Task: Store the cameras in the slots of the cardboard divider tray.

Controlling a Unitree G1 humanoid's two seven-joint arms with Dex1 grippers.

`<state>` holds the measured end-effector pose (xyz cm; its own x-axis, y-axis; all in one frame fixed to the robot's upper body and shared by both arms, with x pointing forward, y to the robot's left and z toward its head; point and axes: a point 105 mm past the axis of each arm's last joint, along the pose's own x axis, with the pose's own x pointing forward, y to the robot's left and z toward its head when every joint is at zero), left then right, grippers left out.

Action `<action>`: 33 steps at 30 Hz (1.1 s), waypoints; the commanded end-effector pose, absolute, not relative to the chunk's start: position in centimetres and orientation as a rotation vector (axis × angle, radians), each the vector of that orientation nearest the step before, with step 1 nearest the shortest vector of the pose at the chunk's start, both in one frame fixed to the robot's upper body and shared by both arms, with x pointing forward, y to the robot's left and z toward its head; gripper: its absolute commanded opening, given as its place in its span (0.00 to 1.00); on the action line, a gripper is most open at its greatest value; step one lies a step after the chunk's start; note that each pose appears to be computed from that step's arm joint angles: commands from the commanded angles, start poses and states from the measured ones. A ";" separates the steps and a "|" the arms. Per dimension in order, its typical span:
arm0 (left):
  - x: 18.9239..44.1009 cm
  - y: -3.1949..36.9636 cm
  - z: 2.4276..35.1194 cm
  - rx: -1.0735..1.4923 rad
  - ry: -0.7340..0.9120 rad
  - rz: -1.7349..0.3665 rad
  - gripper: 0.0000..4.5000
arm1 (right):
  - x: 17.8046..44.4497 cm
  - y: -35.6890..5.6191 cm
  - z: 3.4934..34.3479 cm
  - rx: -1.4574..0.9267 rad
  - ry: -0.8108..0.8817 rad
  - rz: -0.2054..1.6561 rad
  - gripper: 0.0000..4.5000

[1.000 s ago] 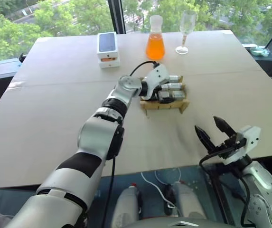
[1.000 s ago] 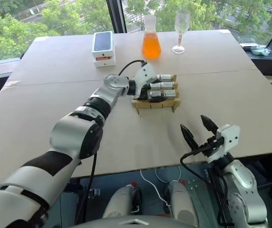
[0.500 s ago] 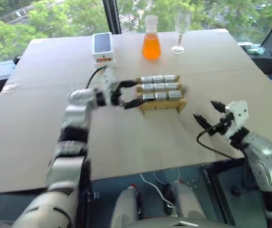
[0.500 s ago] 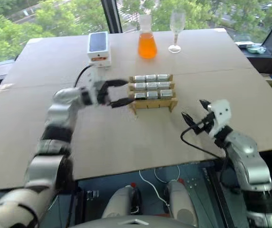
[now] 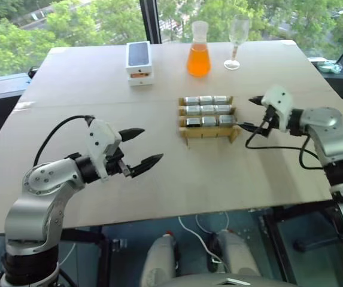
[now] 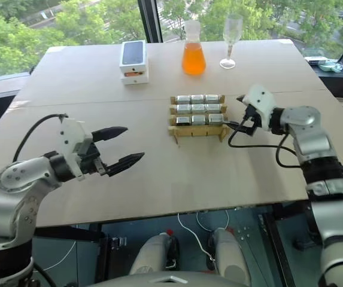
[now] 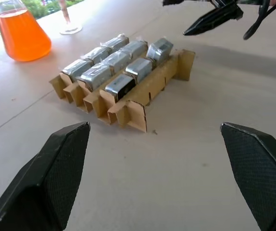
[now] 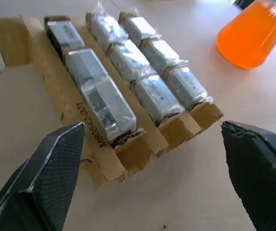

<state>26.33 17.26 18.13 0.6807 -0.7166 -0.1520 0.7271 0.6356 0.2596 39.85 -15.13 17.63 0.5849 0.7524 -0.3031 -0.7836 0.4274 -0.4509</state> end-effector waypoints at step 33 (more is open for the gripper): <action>25.4 17.3 19.2 0.311 -0.025 -0.721 1.00 | 42.4 -10.7 19.9 -0.775 0.195 1.190 0.00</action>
<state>25.73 17.47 18.16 0.7534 -0.6469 -0.1179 0.6530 0.7151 0.2495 42.12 -11.02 17.50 0.3663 0.7415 -0.5621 -0.9086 0.1548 -0.3879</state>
